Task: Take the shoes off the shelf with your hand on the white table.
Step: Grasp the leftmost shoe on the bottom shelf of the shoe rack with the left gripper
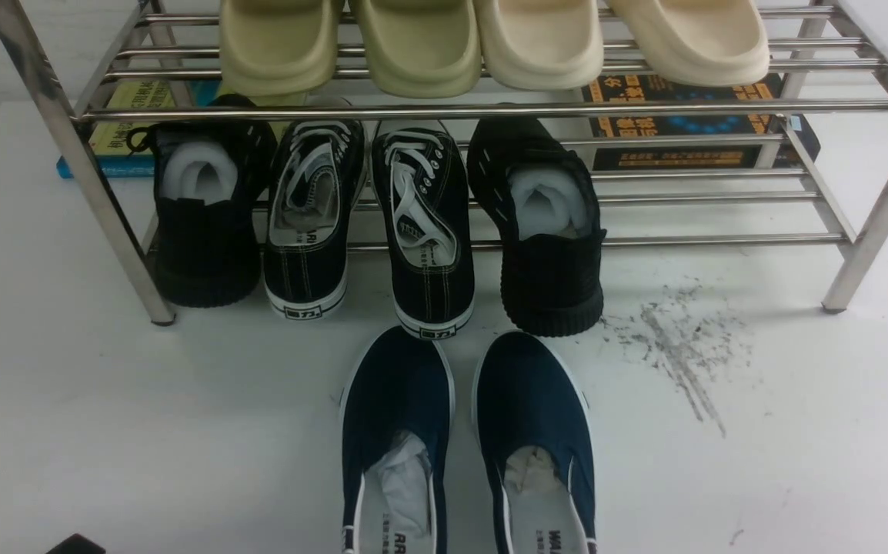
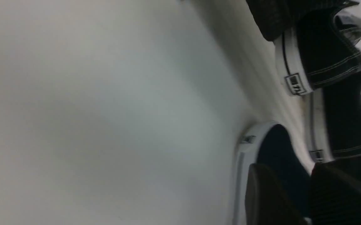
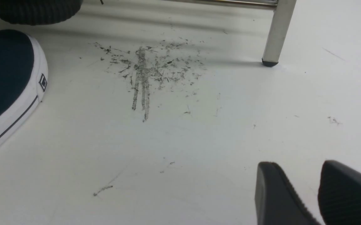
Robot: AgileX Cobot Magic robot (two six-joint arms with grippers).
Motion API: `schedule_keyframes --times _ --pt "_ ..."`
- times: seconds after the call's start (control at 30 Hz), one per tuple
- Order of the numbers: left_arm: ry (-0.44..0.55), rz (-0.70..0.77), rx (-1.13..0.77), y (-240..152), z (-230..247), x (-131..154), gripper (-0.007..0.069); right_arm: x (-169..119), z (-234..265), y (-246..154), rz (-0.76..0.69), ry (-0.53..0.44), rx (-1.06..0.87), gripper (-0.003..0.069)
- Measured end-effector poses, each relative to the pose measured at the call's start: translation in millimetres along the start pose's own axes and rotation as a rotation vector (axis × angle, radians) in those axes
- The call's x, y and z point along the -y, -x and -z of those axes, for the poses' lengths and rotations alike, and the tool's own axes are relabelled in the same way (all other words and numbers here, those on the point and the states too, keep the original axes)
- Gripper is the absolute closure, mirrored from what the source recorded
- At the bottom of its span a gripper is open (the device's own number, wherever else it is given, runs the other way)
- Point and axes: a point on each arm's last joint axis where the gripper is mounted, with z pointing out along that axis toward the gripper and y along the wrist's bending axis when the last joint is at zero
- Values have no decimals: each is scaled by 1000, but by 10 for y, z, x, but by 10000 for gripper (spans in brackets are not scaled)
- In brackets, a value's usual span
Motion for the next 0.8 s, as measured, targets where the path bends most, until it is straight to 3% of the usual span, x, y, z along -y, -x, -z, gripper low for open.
schedule_keyframes --times 0.13,0.5,0.6,0.7,0.8 --pt "-15 121 -21 -21 -3 9 384 0 0 0 0 0 0 421" --pt "-61 131 28 22 -7 36 397 0 0 0 0 0 0 421" --pt "-78 84 30 48 27 113 447 0 0 0 0 0 0 421" --pt "-111 -34 40 158 156 399 547 0 0 0 0 0 0 421" --pt "-38 -124 -3 256 200 627 614 0 0 0 0 0 0 421"
